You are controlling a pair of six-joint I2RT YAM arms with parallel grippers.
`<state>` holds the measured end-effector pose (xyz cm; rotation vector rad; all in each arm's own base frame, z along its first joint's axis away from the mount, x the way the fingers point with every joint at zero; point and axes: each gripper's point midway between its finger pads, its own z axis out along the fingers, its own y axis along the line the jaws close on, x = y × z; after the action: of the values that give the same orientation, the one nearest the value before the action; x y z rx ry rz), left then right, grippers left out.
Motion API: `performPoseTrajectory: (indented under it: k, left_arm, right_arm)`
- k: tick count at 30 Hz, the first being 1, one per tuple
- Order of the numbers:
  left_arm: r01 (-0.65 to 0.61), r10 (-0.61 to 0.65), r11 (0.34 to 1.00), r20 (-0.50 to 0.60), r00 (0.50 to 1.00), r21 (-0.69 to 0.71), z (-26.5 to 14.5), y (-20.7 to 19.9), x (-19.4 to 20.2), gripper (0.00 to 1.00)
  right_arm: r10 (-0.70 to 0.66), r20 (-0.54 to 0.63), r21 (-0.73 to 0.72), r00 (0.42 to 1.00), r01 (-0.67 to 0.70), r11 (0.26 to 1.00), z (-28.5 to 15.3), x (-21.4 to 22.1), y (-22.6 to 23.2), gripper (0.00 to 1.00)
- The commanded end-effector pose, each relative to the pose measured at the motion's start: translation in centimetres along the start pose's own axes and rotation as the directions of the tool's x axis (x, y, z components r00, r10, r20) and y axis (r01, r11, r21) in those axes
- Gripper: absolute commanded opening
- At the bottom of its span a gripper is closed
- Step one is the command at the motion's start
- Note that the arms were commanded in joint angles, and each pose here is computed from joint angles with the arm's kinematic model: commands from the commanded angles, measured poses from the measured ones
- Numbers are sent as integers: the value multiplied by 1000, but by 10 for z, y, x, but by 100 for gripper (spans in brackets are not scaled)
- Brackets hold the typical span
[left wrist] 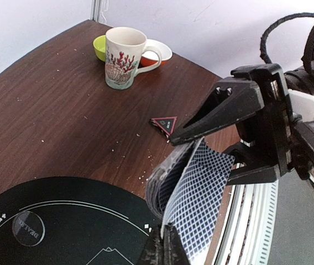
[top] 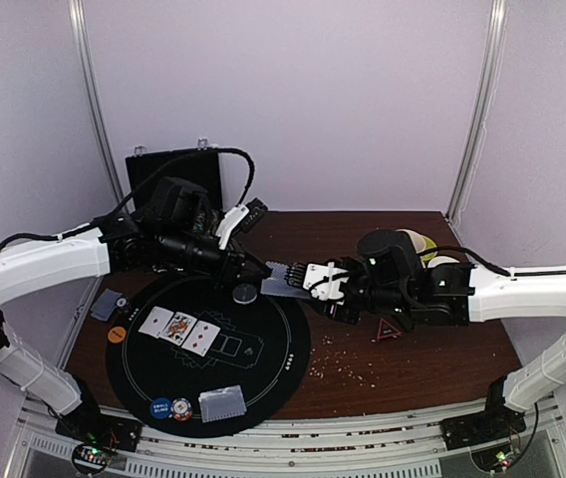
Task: Distribute texas hold em gaming equipment
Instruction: Pick up the poker card from the face-down deck piles, then place the poker card in the community card area.
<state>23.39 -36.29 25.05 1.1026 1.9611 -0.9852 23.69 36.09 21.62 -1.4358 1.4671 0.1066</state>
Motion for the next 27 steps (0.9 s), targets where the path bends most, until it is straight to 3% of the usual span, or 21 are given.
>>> performPoseTrajectory:
  k: [1,7,11,14,16,18,21,24,27]
  left_arm:
    - [-57,58,997,28,998,-44,-21,-2,-18,0]
    - [-72,79,994,93,993,-86,-54,0,-37,0]
    - [-66,91,970,97,991,-235,-89,28,-45,0]
    - [94,-74,920,68,995,-381,-114,78,-35,0]
    - [240,-223,851,92,970,-466,-124,109,-21,0]
    - [421,-375,743,198,906,-520,-128,125,-2,0]
    - [717,-572,595,436,695,-363,-115,118,36,0]
    - [832,-603,500,593,533,-240,-109,104,60,0]
    - [885,-625,407,638,450,-226,-103,100,84,0]
  right_arm:
    - [18,19,36,1000,-19,999,-1,-10,-12,48]
    - [15,-4,34,1000,-15,999,1,-5,-10,48]
    - [13,-6,28,1000,-13,1000,1,-5,-9,48]
    - [14,-5,29,1000,-14,999,-1,-6,-10,48]
    - [15,0,31,1000,-15,999,-2,-7,-11,48]
    - [19,3,32,1000,-19,999,-2,-8,-11,48]
    - [29,10,30,1000,-29,999,-1,-10,-11,48]
    - [38,20,29,999,-39,999,-2,-13,-12,48]
    - [40,29,26,999,-41,999,-4,-16,-13,48]
